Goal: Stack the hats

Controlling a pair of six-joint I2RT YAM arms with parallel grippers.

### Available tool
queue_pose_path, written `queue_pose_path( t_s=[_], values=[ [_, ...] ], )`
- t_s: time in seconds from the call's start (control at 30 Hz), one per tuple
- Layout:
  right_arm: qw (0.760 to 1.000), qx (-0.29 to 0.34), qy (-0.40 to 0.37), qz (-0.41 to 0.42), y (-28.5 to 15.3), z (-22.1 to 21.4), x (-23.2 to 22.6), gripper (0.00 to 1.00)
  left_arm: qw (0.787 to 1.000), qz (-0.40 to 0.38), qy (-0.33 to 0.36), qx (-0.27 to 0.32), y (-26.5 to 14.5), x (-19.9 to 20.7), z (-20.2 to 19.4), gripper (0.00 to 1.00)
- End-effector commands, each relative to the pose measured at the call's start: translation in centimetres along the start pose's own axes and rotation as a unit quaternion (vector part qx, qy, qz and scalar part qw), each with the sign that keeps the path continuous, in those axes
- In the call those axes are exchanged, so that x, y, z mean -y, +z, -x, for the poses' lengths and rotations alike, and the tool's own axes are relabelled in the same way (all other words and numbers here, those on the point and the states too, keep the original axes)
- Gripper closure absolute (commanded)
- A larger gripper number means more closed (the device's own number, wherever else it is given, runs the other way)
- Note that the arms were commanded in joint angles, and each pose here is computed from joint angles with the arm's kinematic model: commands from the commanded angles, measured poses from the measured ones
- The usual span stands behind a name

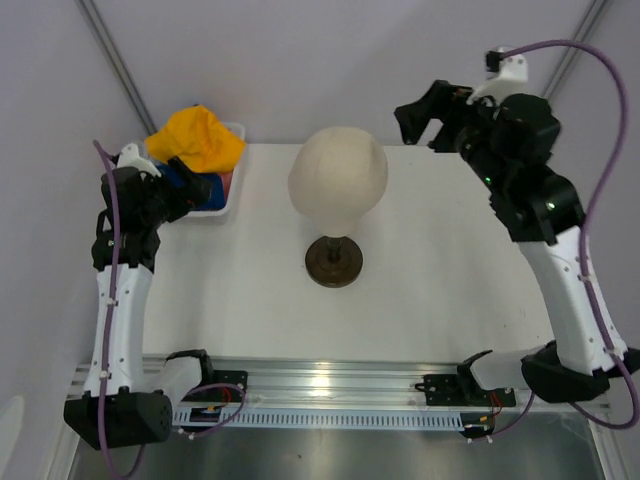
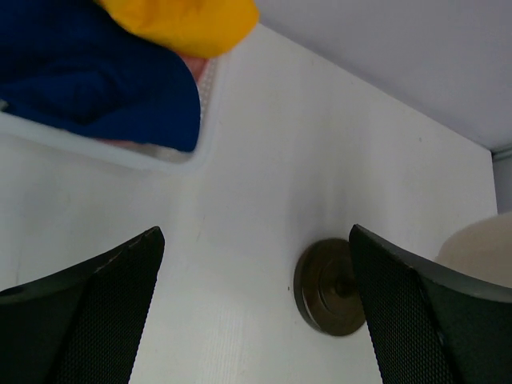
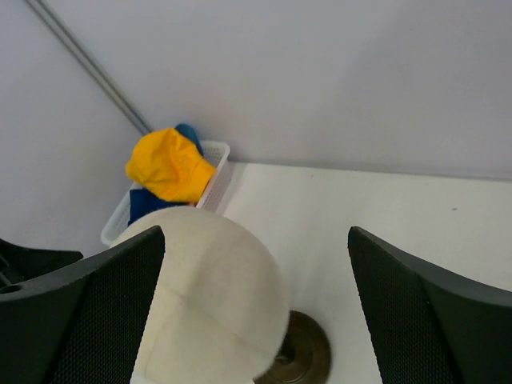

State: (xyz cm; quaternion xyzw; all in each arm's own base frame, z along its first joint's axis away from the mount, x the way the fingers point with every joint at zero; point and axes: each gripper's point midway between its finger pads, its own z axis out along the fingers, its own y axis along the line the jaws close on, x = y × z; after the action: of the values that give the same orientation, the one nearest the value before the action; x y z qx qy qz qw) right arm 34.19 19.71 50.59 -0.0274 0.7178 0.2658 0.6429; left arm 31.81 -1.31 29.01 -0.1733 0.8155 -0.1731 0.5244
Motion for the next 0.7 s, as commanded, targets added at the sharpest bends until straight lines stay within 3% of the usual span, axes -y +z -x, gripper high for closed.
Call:
queue_pose_path(
  t_s=[0.0,0.07,0.1,0.13,0.2,0.27,0.43,0.67],
  values=[
    [0.998,0.052,-0.026,0.000,-7.4,4.9,0.8,0.01,0.996,0.056,-0.017,0.072,0.8,-0.6,6.2,0.01],
    [0.998,0.057,-0.024,-0.027,-9.4,4.6,2.3,0.01,0.993,0.089,-0.041,0.064,3.5,-1.9,6.7,0.01],
    [0.997,0.063,-0.020,-0.046,-10.0,4.4,3.2,0.01,0.989,0.111,-0.049,0.086,3.6,-2.2,8.8,0.01],
    [0.997,0.042,-0.019,-0.063,-9.6,2.3,4.4,0.01,0.988,0.120,-0.060,0.082,4.5,-2.5,9.0,0.00],
    [0.994,0.057,-0.012,-0.087,-11.3,1.9,5.8,0.00,0.987,0.125,-0.062,0.082,7.3,-2.8,10.3,0.01],
    [0.993,0.035,0.000,-0.113,-11.2,-0.9,7.5,0.00,0.988,0.114,-0.060,0.089,9.4,-2.7,11.2,0.00],
    [0.997,0.005,0.031,-0.072,-11.5,-4.8,7.0,0.01,0.989,0.073,-0.020,0.130,15.9,-2.7,14.0,0.00],
    [0.996,-0.026,0.042,-0.069,-11.9,-7.0,7.2,0.01,0.977,0.159,0.045,0.133,22.8,-8.1,14.2,0.01]
  ],
)
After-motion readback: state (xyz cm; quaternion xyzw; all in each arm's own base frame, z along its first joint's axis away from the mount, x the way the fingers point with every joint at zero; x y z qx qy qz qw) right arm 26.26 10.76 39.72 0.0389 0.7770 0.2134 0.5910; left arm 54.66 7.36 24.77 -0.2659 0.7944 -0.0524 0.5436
